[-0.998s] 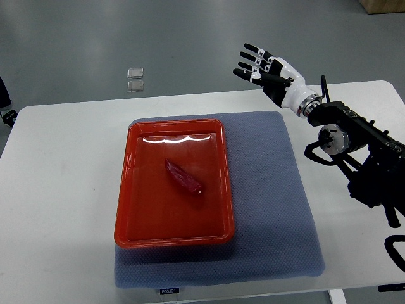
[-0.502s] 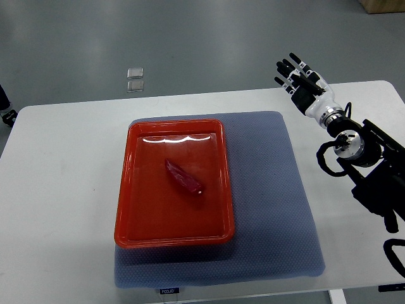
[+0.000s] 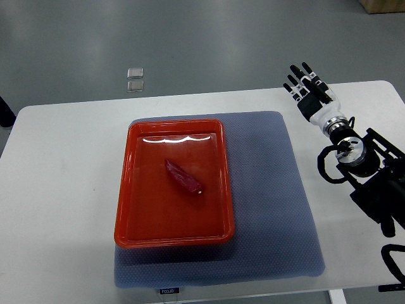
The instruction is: Place red pepper on red tray
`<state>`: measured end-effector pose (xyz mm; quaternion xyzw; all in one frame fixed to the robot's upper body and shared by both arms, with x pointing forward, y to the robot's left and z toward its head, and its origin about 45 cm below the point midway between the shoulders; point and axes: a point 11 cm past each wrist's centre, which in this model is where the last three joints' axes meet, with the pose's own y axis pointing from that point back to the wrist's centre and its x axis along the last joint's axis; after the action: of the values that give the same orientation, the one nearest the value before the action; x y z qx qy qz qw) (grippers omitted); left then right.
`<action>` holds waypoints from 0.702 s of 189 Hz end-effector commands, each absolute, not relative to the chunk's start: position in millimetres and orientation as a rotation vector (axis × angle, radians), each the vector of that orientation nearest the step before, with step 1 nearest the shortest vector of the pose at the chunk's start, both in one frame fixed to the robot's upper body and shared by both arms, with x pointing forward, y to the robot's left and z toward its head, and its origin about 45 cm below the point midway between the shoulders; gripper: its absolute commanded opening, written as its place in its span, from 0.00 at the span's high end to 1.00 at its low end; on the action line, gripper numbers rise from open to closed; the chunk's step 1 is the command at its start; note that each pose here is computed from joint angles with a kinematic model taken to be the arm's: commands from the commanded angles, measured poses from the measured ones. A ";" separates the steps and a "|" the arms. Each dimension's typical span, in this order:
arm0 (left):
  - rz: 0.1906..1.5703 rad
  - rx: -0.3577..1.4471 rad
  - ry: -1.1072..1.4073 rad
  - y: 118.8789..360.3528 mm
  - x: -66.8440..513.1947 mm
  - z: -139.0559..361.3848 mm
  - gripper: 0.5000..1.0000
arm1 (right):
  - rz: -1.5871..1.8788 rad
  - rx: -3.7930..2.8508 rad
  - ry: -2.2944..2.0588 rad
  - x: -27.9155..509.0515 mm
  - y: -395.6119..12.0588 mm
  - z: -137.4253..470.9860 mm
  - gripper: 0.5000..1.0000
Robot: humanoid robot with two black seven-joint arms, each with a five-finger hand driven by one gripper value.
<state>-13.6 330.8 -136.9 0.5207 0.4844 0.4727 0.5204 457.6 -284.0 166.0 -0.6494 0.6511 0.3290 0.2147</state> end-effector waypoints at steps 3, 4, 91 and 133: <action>1.134 1.247 1.161 330.8 -13.5 -136.9 0.00 | 0.925 -1.793 1.824 455.0 -286.7 158.8 0.17; 1.134 1.247 1.161 330.8 -13.5 -136.9 0.00 | 0.925 -1.793 1.824 455.0 -286.7 158.8 0.17; 1.134 1.247 1.161 330.8 -13.5 -136.9 0.00 | 0.921 -1.795 1.825 455.4 -287.5 159.5 0.17; 1.133 1.248 1.161 330.8 -13.6 -136.9 0.00 | 0.933 -1.808 1.815 454.8 -279.6 157.4 0.17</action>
<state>-13.6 330.8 -136.9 0.5204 0.4844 0.4730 0.5203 454.9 -285.5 158.6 -0.6471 0.6546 0.3316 0.2072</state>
